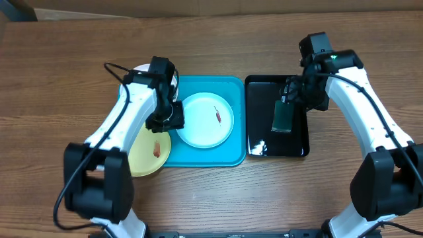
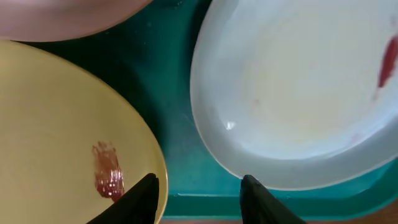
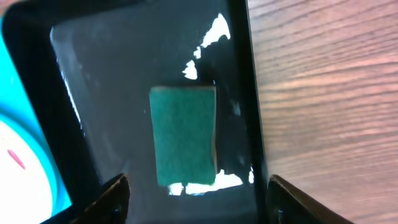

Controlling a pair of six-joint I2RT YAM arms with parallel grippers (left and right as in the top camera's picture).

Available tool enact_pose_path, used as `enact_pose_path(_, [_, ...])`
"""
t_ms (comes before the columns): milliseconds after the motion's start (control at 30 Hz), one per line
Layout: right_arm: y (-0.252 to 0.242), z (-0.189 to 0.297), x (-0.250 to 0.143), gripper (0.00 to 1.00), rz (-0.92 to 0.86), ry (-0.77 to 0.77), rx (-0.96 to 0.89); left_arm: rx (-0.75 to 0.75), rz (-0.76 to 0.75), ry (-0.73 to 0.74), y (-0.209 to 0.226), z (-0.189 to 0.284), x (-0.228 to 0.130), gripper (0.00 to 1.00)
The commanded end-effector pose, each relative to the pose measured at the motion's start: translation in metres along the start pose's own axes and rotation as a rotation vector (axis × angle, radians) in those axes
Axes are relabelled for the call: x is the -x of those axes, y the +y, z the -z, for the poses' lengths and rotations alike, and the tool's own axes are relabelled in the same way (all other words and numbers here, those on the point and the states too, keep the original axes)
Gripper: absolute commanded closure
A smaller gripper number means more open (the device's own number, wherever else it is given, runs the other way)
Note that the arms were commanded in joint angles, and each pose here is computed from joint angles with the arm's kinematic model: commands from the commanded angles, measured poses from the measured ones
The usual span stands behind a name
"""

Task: Clean dirty plates on tray and stack at the side
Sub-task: 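Reach left gripper to light-blue plate rim, right gripper to sponge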

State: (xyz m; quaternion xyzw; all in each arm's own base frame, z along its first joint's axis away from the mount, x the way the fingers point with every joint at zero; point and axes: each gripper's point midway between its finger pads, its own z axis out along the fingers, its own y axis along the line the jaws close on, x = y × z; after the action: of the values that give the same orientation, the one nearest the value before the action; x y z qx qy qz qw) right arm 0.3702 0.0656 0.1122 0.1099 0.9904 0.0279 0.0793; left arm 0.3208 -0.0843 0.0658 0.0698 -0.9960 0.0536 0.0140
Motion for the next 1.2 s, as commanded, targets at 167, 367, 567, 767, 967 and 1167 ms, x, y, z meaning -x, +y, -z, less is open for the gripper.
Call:
enact_pose_path(167, [-0.003,-0.045,-0.014,0.32,-0.027,-0.015,-0.015,0.022,0.014,0.041,0.002,-0.025,0.003,0.58])
enact_pose_path(367, [0.007,-0.057,-0.02,0.31,0.027,-0.05,-0.052,0.022,0.014,0.039,0.002,-0.025,0.003,0.55])
enact_pose_path(567, [0.008,-0.055,-0.015,0.29,0.036,-0.104,-0.118,0.022,0.014,0.041,0.002,-0.025,0.003,0.54])
enact_pose_path(767, [0.014,-0.055,-0.015,0.26,0.037,-0.102,-0.083,0.016,0.009,0.0,0.0,-0.025,0.013,0.53])
enact_pose_path(967, [0.017,-0.056,-0.016,0.26,0.037,-0.095,-0.067,0.022,0.005,-0.068,-0.001,-0.024,0.029,0.53])
enact_pose_path(1167, [0.017,-0.058,-0.018,0.26,0.037,-0.094,-0.067,0.017,0.014,-0.081,-0.002,-0.024,0.032,0.53])
